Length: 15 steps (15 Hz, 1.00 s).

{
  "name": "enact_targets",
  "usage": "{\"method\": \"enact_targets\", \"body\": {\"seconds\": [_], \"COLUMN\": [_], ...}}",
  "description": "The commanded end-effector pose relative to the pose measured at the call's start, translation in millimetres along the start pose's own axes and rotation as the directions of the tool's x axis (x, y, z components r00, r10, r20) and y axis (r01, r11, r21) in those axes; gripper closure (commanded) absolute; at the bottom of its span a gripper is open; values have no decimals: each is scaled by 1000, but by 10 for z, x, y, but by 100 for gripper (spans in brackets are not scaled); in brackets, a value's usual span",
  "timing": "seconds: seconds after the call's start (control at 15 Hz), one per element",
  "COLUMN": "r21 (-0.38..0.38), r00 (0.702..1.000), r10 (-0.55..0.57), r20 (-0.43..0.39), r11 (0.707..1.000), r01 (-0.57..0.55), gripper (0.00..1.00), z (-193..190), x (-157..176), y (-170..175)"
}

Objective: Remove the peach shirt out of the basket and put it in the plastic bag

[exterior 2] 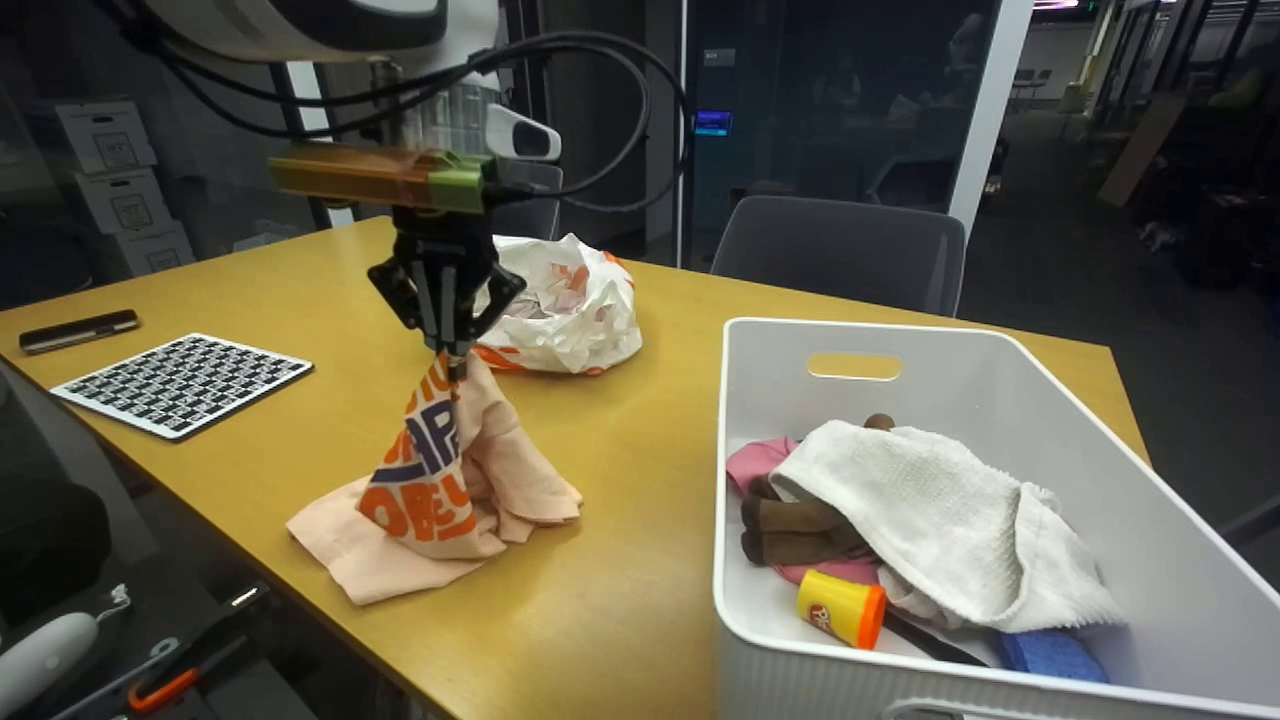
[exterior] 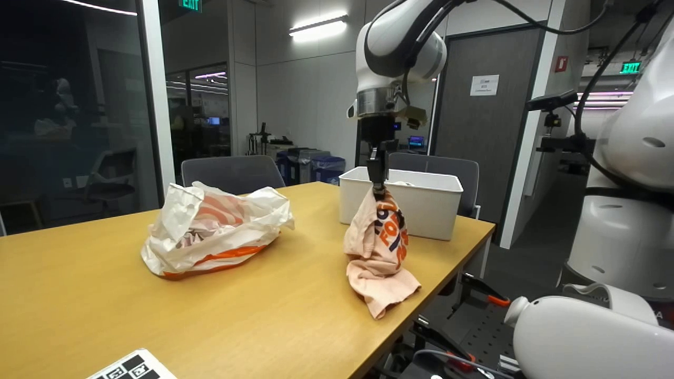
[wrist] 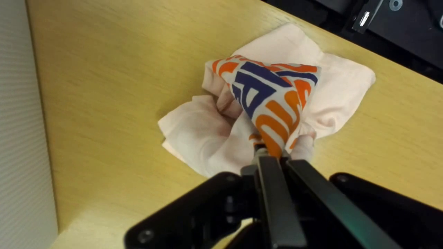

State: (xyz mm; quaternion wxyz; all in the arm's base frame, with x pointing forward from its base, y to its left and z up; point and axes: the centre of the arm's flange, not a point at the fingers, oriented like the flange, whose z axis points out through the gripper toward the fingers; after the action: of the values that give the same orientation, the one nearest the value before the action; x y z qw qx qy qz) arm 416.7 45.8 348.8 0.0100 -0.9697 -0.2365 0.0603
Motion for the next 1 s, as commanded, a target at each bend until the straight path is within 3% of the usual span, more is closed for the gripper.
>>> {"method": "enact_targets", "body": {"seconds": [0.0,0.07,0.13,0.2,0.4,0.47,0.53,0.6,0.73,0.8,0.93], "r21": [35,46,71,38,53,54,54,68,123,224,324], "r00": [999,999,999,999,999,999,999,999,999,998,996], "r10": [-42,-43,-35,-24,-24,-25,-25,-27,-45,-58,-86], "r20": [7,12,30,37,47,46,45,43,24,30,5], "r11": [998,998,997,999,998,998,998,997,992,973,943], "r01": [42,43,33,23,22,22,22,24,41,50,80], "gripper": [99,98,72,96,75,72,47,45,33,24,8], "z": [252,304,316,323,389,388,384,330,371,439,578], "x": [180,208,218,90,138,146,150,140,134,126,81], "y": [130,166,230,81,170,181,183,171,183,195,167]}}
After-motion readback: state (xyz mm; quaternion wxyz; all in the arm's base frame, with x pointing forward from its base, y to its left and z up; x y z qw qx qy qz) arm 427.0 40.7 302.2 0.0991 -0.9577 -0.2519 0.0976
